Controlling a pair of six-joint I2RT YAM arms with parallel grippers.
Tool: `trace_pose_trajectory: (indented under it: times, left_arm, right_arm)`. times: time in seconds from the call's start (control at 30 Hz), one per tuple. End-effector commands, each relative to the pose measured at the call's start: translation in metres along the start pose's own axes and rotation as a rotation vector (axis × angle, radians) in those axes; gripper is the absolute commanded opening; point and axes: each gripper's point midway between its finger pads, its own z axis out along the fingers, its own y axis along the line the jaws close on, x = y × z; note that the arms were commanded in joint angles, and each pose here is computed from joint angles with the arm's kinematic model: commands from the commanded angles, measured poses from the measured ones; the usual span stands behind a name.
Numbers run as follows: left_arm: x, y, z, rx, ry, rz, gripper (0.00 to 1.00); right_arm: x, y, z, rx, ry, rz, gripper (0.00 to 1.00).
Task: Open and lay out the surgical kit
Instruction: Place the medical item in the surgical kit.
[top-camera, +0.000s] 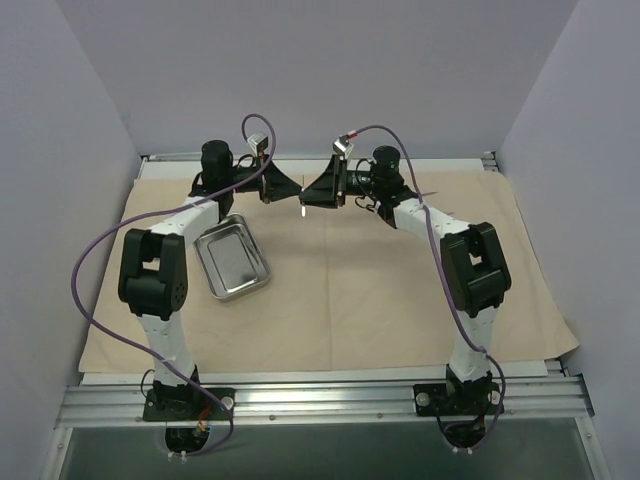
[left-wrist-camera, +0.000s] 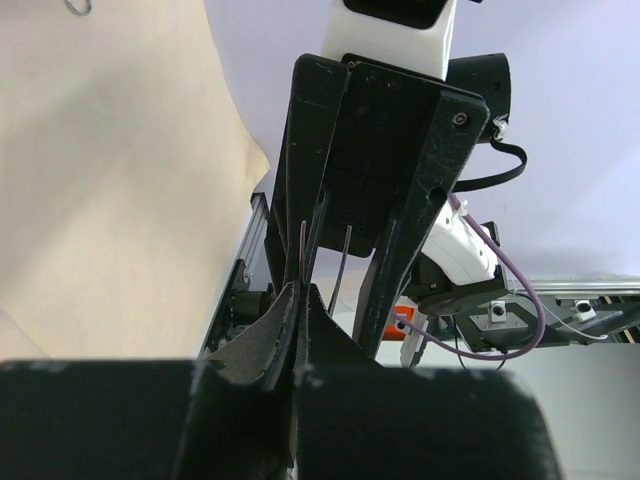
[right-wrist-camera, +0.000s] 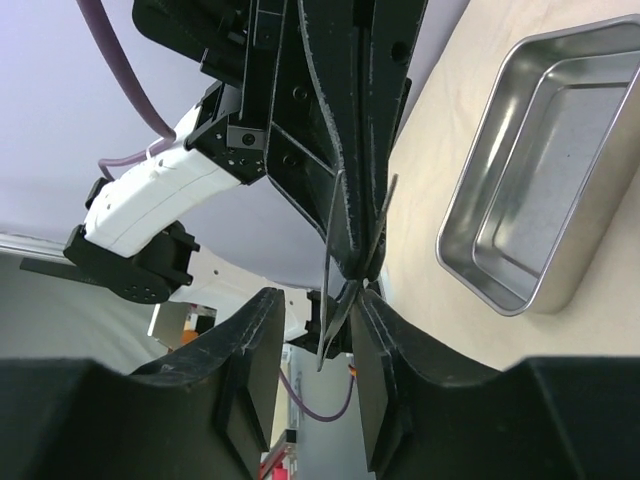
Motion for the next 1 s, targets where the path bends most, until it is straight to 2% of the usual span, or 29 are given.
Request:
trace_pose_trajectory:
  times: [0.0,0.27,0.37,0.4,0.43,0.47,0.53,0.57,0.6,0.63,0.67,0.7,0.73,0.77,0.8,0.83,0.87,0.9,0.93,0.97]
  left_arm:
    - [-0.007,-0.021,0.003,0.045,0.001,0.104,0.02]
    - [-0.009,-0.018,0.004,0.048,0.002,0.095,0.02]
    - [-0.01,-0.018,0.004,0.048,0.002,0.092,0.03]
    - [-0.01,-0.018,0.004,0.046,0.001,0.09,0.08]
    - [-0.012,-0.019,0.004,0.043,-0.008,0.092,0.16]
    - [-0.012,-0.018,0.003,0.037,-0.014,0.102,0.38]
    - [-0.016,-0.011,-0.003,0.005,-0.033,0.082,0.55]
    - [-0.022,-0.011,-0.008,-0.019,-0.065,0.149,0.92]
    - [-0.022,0.004,-0.017,-0.089,-0.077,0.074,0.94]
    - [-0.033,0.012,-0.034,-0.146,-0.125,0.082,0.94]
    - [-0.037,0.021,-0.049,-0.223,-0.147,0.175,0.94]
    - [-0.041,0.035,-0.068,-0.362,-0.197,0.107,0.94]
    - [-0.05,0.043,-0.093,-0.451,-0.246,0.124,0.94]
    - [-0.052,0.043,-0.11,-0.54,-0.265,0.214,0.94]
    - [-0.056,0.053,-0.131,-0.682,-0.321,0.221,0.94]
    - [-0.055,0.048,-0.144,-0.763,-0.333,0.314,0.94]
    - [-0.048,0.052,-0.155,-0.844,-0.331,0.307,0.94]
    - [-0.052,0.056,-0.169,-0.95,-0.379,0.334,0.94]
    - [-0.044,0.051,-0.174,-0.981,-0.385,0.374,0.94]
    - [-0.041,0.05,-0.172,-0.996,-0.388,0.404,0.94]
  right_arm:
    - [-0.002,0.035,-0.001,-0.087,0.021,-0.103,0.32]
    - [-0.002,0.032,0.0,-0.085,0.026,-0.088,0.21]
    - [-0.002,0.031,0.0,-0.084,0.026,-0.084,0.06]
    - [-0.002,0.031,0.0,-0.083,0.025,-0.083,0.02]
    - [-0.003,0.03,0.001,-0.081,0.024,-0.081,0.0]
    - [-0.003,0.029,0.001,-0.075,0.023,-0.078,0.0]
    - [-0.008,0.024,-0.002,-0.049,0.01,-0.063,0.0]
    - [-0.009,0.021,-0.003,-0.035,0.004,-0.073,0.0]
    - [-0.012,0.018,-0.005,-0.022,-0.003,-0.072,0.0]
    - [-0.015,0.009,-0.012,0.013,-0.017,-0.037,0.0]
    - [-0.02,0.004,-0.016,0.038,-0.039,-0.047,0.0]
    - [-0.023,0.0,-0.02,0.056,-0.05,-0.045,0.0]
    - [-0.021,-0.013,-0.025,0.116,-0.05,0.023,0.0]
    - [-0.03,-0.029,-0.037,0.189,-0.094,0.048,0.0]
    - [-0.031,-0.037,-0.045,0.23,-0.101,0.016,0.0]
    - [-0.029,-0.044,-0.051,0.269,-0.113,0.053,0.0]
    - [-0.038,-0.063,-0.067,0.355,-0.179,0.091,0.0]
    - [-0.038,-0.071,-0.076,0.399,-0.194,0.122,0.0]
    - [-0.039,-0.072,-0.08,0.405,-0.21,0.134,0.0]
    - [-0.053,-0.083,-0.094,0.492,-0.288,0.148,0.0]
